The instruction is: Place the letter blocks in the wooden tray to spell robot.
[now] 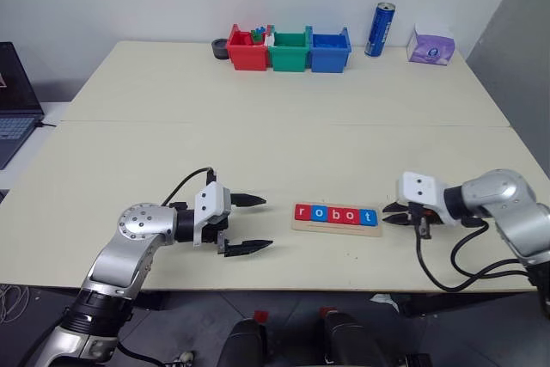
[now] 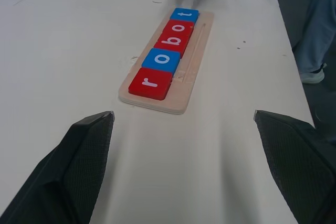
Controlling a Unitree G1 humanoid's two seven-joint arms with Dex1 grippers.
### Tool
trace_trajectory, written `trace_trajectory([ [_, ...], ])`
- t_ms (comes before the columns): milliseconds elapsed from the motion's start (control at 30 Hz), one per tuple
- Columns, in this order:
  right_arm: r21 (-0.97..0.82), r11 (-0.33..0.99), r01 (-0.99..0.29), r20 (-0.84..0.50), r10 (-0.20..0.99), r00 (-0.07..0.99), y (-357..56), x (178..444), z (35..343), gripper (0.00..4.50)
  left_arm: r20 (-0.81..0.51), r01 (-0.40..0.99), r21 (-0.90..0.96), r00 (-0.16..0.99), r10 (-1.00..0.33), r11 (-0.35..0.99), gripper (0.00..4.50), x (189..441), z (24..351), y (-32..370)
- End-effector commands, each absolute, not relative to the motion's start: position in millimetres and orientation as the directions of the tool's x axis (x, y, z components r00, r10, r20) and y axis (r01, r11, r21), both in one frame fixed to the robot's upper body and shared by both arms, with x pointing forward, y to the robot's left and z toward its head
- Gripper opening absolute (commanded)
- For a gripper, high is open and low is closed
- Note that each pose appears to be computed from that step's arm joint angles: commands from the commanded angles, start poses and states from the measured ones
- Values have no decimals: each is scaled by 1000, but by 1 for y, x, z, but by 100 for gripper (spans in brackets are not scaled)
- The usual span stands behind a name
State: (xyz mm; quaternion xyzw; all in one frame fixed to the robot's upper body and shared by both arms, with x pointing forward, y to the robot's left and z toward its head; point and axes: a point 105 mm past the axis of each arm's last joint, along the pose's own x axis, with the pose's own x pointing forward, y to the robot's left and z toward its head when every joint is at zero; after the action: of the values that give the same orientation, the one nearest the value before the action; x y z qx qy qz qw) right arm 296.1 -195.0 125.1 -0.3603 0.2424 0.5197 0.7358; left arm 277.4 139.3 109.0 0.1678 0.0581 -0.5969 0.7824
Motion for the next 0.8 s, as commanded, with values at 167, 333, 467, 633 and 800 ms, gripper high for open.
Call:
trace_trajectory([
  [167,-181,234,-955,-628,720,295,-193,280,163,378,-315,963,164,259,-913,216,450,281,124,148],
  [333,-156,279,-948,-577,753,316,-197,279,178,446,-283,963,150,257,-924,222,450,285,142,149],
  [467,-134,284,-949,-538,784,311,-194,275,184,446,-280,957,205,260,-924,206,450,287,151,146],
  [633,-137,279,-951,-535,786,308,-194,273,185,446,-260,962,216,223,-939,169,450,284,159,141],
  [800,-146,275,-950,-530,789,310,-195,271,185,446,-237,957,253,206,-949,144,450,283,166,134],
])
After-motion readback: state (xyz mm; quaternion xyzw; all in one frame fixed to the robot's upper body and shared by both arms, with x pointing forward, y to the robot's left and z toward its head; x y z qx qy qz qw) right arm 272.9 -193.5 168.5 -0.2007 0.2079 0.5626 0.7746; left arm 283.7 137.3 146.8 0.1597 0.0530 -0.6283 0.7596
